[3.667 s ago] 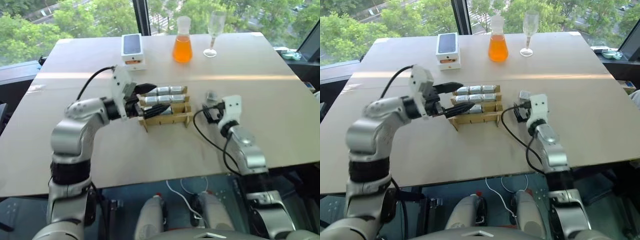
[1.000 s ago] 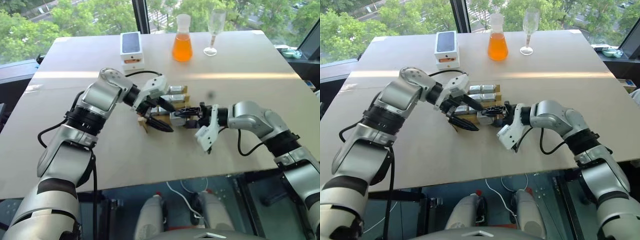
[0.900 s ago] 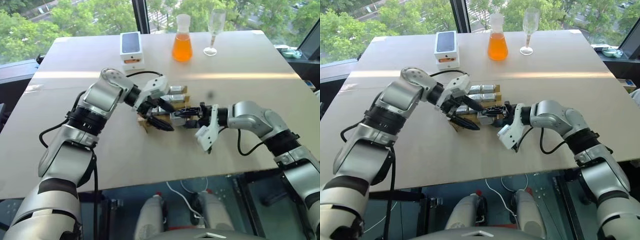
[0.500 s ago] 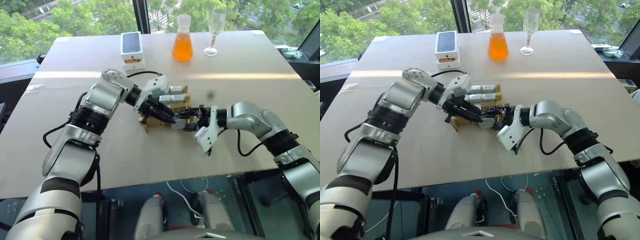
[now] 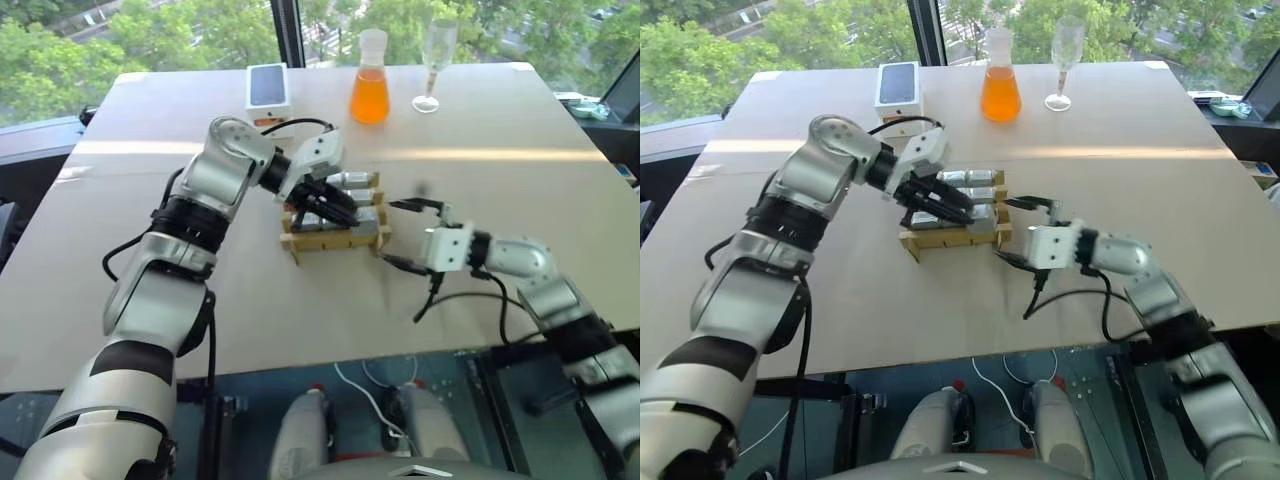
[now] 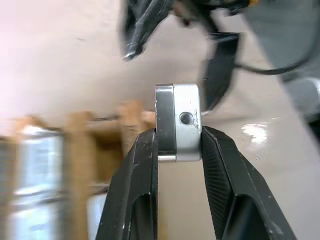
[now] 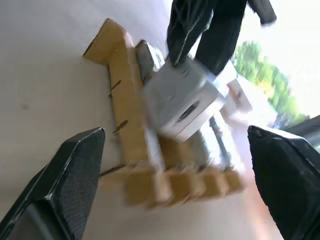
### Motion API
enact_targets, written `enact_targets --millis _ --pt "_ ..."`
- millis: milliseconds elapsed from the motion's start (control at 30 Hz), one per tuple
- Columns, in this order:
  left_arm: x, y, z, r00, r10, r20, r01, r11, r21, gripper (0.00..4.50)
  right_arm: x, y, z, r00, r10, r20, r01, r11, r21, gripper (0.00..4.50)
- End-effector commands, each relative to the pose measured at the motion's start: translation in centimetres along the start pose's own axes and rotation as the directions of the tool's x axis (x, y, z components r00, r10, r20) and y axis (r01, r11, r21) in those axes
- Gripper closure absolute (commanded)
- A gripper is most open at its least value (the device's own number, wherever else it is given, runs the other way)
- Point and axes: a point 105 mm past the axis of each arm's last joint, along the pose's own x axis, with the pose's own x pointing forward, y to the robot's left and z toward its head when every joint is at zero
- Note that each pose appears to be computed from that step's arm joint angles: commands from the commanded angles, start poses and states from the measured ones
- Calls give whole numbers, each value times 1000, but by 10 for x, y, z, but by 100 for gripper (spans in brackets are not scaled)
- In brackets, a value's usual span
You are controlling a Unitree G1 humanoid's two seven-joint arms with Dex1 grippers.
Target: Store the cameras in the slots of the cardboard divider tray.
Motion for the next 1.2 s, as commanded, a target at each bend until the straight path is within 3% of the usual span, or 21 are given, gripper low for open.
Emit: enact_targets --millis 33,233,467,1200 --pt "-5 16 9 997 76 1 -75 994 76 383 -18 2 11 993 -112 46 95 957 273 0" --pt "1 26 2 995 101 -27 -98 991 94 383 -38 40 18 971 -228 70 142 786 602 0" --pt "1 28 -8 991 100 -91 -92 991 93 383 -57 49 21 896 -439 62 281 672 685 0" --pt "10 28 -21 987 86 -135 -86 996 9 383 -66 58 19 910 -413 47 311 753 580 0"
